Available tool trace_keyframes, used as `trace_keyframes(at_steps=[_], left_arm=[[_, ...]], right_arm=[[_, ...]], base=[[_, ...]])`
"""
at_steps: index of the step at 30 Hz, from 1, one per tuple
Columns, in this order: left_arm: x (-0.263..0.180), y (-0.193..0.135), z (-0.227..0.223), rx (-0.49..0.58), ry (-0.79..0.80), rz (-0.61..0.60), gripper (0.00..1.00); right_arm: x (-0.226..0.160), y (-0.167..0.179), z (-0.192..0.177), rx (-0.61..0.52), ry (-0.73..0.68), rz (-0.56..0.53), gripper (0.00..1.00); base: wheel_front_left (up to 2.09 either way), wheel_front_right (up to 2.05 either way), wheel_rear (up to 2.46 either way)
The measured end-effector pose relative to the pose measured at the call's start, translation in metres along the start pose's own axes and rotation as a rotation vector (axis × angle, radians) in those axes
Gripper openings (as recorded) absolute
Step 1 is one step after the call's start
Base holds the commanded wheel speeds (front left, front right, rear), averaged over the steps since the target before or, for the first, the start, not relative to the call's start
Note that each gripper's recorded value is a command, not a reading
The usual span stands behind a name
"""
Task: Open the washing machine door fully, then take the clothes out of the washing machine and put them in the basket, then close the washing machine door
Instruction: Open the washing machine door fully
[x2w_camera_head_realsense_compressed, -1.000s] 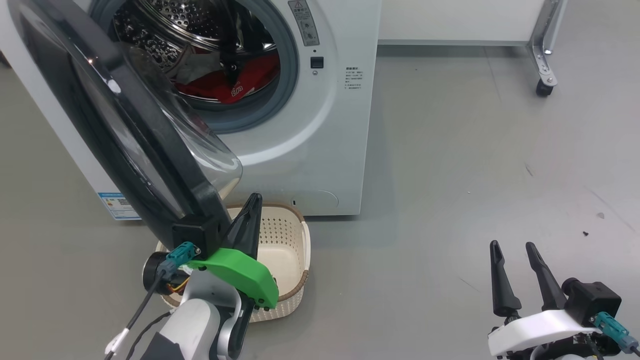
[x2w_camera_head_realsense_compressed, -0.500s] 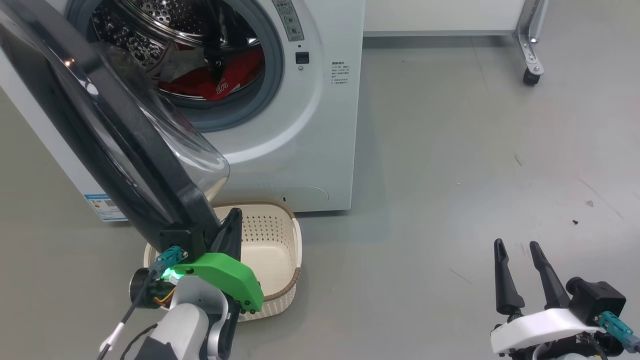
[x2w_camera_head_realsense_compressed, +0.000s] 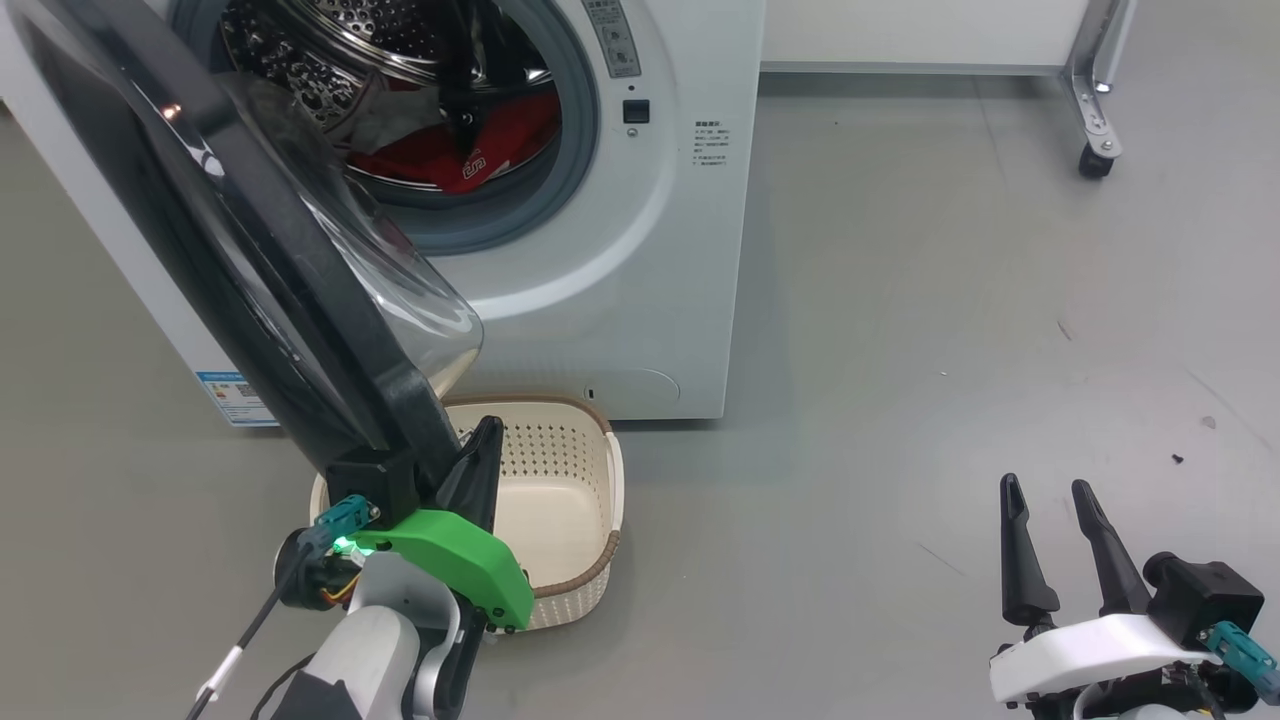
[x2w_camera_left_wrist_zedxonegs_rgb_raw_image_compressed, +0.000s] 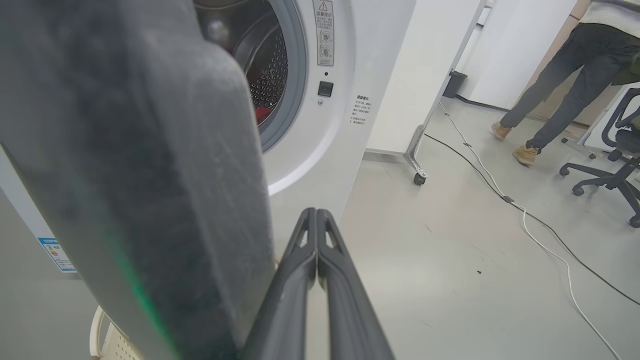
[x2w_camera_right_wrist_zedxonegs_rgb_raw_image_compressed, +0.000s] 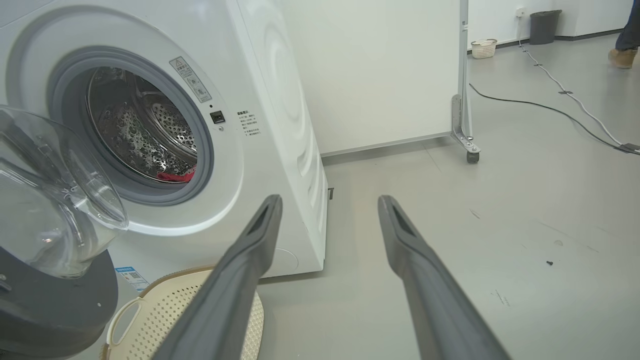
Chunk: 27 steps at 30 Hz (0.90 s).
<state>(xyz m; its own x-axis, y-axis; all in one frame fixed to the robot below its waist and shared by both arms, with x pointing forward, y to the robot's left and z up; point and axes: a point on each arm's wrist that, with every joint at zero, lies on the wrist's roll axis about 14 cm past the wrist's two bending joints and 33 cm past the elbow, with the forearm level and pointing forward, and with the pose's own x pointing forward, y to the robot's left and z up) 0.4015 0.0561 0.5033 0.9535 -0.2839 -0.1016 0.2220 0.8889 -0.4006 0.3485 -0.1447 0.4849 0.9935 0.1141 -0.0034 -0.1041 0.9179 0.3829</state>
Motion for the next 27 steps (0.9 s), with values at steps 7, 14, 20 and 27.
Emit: trace_keyframes(at_steps=[7,14,20,27], left_arm=[[-0.003,0.003,0.004,-0.003,-0.018,0.014,0.00],[-0.011,0.010,0.008,-0.014,-0.038,0.037,0.00],[-0.017,0.017,0.010,-0.019,-0.053,0.058,0.00],[-0.027,0.026,0.014,-0.028,-0.072,0.091,0.00]], right_arm=[[0.005,0.009,-0.003,0.002,0.009,0.035,1.00],[0.010,0.019,-0.005,0.002,0.015,0.067,1.00],[0.014,0.030,-0.007,0.005,0.022,0.105,1.00],[0.019,0.045,-0.012,0.001,0.036,0.153,1.00]], base=[[0.00,0.00,0.00],[0.00,0.00,0.00],[0.00,0.00,0.00],[0.00,0.00,0.00]])
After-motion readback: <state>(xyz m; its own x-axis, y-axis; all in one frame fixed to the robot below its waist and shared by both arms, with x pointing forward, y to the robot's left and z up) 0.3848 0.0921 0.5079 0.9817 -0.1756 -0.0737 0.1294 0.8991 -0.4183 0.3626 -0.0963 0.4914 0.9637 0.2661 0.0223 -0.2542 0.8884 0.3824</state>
